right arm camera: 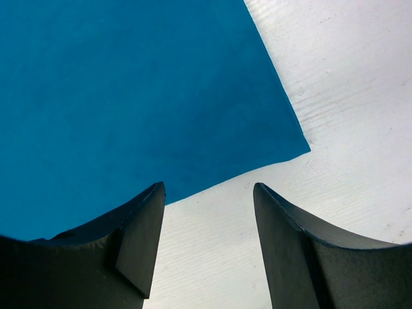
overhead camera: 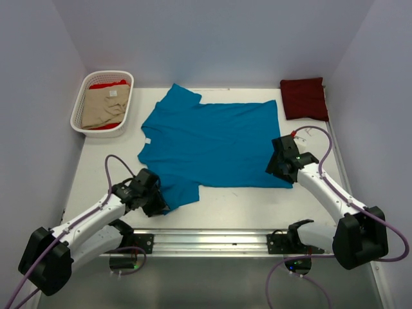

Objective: Fold and stack the t-shirts
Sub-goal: Flatten the tshirt out

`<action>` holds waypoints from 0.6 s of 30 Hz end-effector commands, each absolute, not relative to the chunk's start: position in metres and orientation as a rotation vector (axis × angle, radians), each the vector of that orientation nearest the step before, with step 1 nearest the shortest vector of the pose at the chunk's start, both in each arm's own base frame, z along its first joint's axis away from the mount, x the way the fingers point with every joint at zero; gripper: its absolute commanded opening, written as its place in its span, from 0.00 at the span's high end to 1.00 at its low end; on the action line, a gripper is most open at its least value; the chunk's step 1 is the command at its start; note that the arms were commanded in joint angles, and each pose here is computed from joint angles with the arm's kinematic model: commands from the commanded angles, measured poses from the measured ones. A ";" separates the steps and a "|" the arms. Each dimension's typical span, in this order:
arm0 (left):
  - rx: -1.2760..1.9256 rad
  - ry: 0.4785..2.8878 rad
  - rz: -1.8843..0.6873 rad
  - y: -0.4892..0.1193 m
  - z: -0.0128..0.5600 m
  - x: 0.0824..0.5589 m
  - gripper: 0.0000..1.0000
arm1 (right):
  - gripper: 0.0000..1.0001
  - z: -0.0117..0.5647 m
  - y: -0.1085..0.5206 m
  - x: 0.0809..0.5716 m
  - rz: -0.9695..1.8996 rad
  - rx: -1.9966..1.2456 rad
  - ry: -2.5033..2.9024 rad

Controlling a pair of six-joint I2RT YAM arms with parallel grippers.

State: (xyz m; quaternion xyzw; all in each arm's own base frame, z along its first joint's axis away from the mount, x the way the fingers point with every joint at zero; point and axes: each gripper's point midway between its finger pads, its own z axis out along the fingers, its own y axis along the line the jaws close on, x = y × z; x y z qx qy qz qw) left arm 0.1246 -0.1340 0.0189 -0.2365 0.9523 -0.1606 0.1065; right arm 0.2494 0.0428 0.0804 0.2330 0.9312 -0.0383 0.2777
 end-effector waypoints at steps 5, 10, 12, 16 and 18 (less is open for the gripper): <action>-0.652 2.745 -0.504 -0.133 0.046 0.129 0.52 | 0.39 0.080 0.039 0.250 -0.114 0.649 2.483; -0.668 2.796 -0.497 -0.133 0.030 0.118 0.51 | 0.39 0.078 0.039 0.250 -0.112 0.650 2.486; -0.671 2.815 -0.493 -0.132 0.025 0.114 0.51 | 0.39 0.078 0.039 0.250 -0.111 0.648 2.488; -0.647 2.841 -0.491 -0.134 0.024 0.112 0.51 | 0.39 0.078 0.038 0.250 -0.110 0.649 2.486; -0.638 2.854 -0.472 -0.134 0.024 0.112 0.51 | 0.39 0.077 0.038 0.249 -0.110 0.649 2.490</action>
